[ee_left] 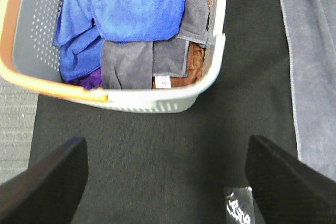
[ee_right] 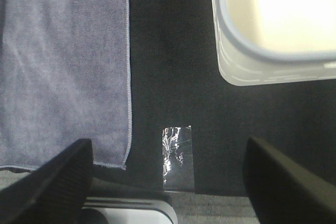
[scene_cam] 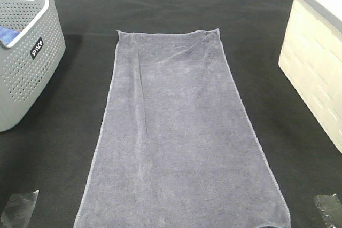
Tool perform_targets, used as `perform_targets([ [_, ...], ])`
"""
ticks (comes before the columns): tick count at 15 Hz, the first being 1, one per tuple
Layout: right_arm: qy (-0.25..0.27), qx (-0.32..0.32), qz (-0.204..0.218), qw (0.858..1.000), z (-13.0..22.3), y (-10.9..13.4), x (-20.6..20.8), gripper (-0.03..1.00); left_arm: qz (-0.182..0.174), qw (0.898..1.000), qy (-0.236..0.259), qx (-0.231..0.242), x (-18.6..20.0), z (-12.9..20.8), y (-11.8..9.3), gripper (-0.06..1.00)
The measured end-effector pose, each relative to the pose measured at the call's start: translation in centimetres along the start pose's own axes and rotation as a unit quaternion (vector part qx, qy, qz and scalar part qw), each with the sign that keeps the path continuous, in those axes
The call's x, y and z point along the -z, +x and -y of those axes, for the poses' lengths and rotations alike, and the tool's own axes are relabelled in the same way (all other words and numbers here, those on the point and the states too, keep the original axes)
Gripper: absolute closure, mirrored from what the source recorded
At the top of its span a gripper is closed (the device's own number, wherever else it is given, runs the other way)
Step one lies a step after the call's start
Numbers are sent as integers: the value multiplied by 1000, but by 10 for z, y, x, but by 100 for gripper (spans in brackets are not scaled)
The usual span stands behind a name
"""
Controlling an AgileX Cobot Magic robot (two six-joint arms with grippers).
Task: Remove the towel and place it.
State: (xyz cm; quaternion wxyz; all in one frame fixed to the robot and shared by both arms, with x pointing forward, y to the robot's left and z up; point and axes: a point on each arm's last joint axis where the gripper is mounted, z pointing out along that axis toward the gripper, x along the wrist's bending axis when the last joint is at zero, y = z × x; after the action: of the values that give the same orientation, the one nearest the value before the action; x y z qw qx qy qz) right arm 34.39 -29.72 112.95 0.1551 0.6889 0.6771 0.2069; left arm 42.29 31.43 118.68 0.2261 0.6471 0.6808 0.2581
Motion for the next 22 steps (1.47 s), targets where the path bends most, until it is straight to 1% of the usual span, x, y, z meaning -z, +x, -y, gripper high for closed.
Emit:
perform_targets([
  [3,-79,3,2,997,49,4,22,20,-4,998,-58,-1,27,52,0,17],
  [4,-101,1,2,995,60,5,27,20,-8,997,-75,-2,36,68,1,17],
  [6,-137,9,7,991,74,6,37,20,-16,995,-97,-5,45,95,2,17],
  [8,-166,21,9,986,86,7,44,20,-17,993,-120,-4,52,121,2,17],
  [11,-201,26,11,979,108,8,46,20,-19,988,-151,-18,53,165,1,17],
  [14,-217,28,11,976,133,7,31,20,-12,985,-169,-32,52,208,-2,17],
  [16,-210,28,11,977,144,6,15,20,-3,983,-181,-34,51,232,-4,17],
  [17,-204,35,12,978,149,5,6,20,1,984,-176,-34,46,237,-5,17],
  [19,-181,41,13,983,153,3,-15,20,22,987,-158,-35,35,240,-9,17],
  [20,-175,46,14,983,153,2,-23,20,27,986,-163,-35,34,239,-10,17],
  [22,-202,46,10,978,147,2,-26,20,41,981,-188,-24,29,235,-12,17],
])
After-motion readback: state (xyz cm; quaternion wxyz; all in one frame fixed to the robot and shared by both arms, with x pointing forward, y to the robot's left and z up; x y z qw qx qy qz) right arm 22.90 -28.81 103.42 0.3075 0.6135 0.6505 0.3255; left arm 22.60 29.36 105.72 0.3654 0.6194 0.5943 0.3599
